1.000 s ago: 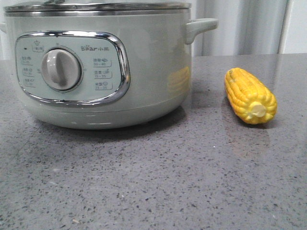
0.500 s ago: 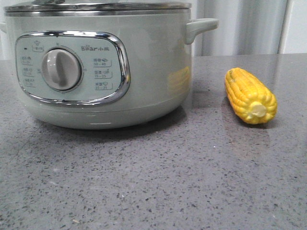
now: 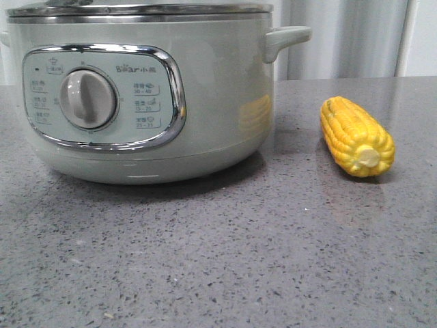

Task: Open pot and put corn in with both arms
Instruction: 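Grasp the glass lid's knob with the left gripper and lift it, then carry the lid beside the pot and lower it onto the table, then reach the right gripper down and grasp the yellow corn cob, then lift the corn cob with the right gripper over the pot opening, then lower the corn into the pot and open the right gripper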

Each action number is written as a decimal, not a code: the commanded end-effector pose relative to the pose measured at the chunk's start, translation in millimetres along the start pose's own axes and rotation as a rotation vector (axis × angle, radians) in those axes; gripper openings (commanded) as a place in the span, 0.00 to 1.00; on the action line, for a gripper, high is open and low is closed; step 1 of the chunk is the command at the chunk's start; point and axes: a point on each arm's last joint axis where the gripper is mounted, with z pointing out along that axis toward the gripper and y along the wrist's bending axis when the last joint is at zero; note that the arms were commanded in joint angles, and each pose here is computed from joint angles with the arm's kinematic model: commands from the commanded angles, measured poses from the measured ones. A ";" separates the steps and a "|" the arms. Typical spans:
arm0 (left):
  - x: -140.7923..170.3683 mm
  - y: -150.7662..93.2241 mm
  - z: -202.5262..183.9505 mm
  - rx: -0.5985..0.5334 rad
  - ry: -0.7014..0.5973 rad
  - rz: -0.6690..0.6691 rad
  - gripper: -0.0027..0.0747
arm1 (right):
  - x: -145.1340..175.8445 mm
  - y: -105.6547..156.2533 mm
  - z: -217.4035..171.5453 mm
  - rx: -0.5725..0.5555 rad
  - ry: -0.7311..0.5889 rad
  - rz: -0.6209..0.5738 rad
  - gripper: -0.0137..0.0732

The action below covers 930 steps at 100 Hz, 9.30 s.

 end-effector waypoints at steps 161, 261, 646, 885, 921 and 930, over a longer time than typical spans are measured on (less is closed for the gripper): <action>-81.5 56.5 -191.7 -0.454 -0.372 0.183 0.01 | -13.9 -0.3 -0.6 0.004 -0.095 -0.001 0.07; 61.9 86.1 -185.0 -0.590 -0.132 -0.045 0.01 | -13.7 -0.3 -0.6 0.004 -0.093 -0.001 0.07; -8.1 35.8 -233.6 -0.441 -0.416 0.174 0.01 | -112.3 88.7 127.0 -0.345 0.686 -0.023 0.67; -8.1 35.8 -233.6 -0.441 -0.416 0.174 0.01 | -200.1 218.8 118.4 -0.751 0.323 -0.093 0.18; -8.1 35.8 -233.6 -0.441 -0.416 0.174 0.01 | -177.2 242.3 148.6 -0.773 0.431 -0.074 0.55; -8.1 35.8 -233.6 -0.441 -0.416 0.174 0.01 | -179.6 242.0 147.2 -0.775 0.424 -0.073 0.55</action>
